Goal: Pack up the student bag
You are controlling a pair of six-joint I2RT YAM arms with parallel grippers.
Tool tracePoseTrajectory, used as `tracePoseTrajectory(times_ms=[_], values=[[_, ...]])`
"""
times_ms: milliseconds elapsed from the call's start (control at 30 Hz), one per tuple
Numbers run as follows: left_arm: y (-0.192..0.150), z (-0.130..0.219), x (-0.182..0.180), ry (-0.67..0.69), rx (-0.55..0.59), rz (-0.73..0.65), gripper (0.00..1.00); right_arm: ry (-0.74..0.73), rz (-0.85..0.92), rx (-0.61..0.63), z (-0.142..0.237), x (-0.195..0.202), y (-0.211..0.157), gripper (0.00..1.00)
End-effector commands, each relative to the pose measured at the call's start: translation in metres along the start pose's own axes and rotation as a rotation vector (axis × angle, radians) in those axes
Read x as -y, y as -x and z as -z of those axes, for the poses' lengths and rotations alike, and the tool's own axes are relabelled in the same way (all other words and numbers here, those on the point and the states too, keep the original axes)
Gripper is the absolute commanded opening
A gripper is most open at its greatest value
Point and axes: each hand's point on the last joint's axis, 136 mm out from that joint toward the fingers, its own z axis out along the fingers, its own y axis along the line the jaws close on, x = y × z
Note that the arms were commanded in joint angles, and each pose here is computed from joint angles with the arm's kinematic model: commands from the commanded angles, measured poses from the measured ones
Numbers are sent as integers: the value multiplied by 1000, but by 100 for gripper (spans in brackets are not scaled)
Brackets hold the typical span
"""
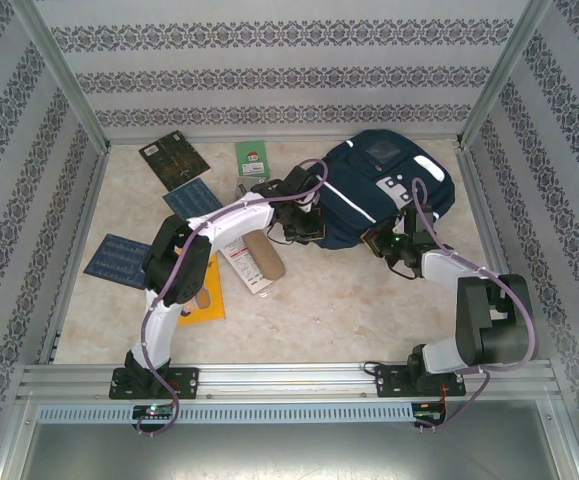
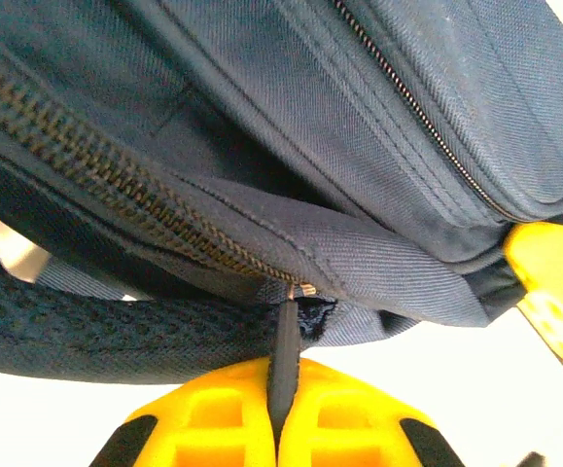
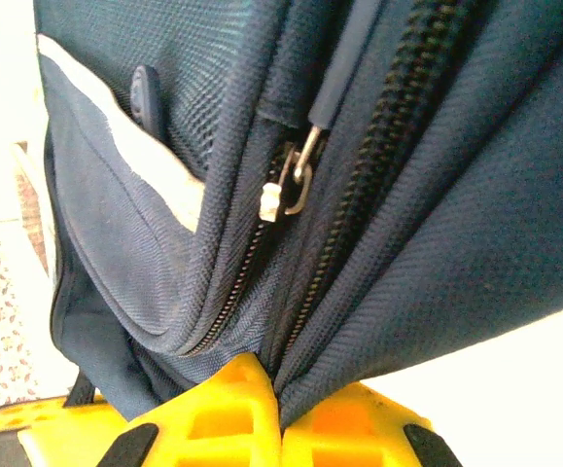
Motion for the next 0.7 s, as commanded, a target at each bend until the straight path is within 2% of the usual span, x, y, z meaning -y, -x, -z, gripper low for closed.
tracePoseTrajectory(times_ms=[0, 167, 333, 467, 667], values=[[23, 19, -87, 416, 42, -119, 0, -94, 19, 28, 17, 25, 8, 0], [42, 30, -111, 547, 54, -182, 0, -123, 19, 57, 32, 36, 15, 0], [49, 39, -120, 510, 44, -166, 0, -164, 37, 70, 40, 45, 18, 0], [51, 52, -132, 570, 32, -204, 0, -186, 53, 82, 45, 47, 25, 0], [34, 65, -140, 574, -13, -224, 0, -200, 70, 118, 51, 46, 40, 0]])
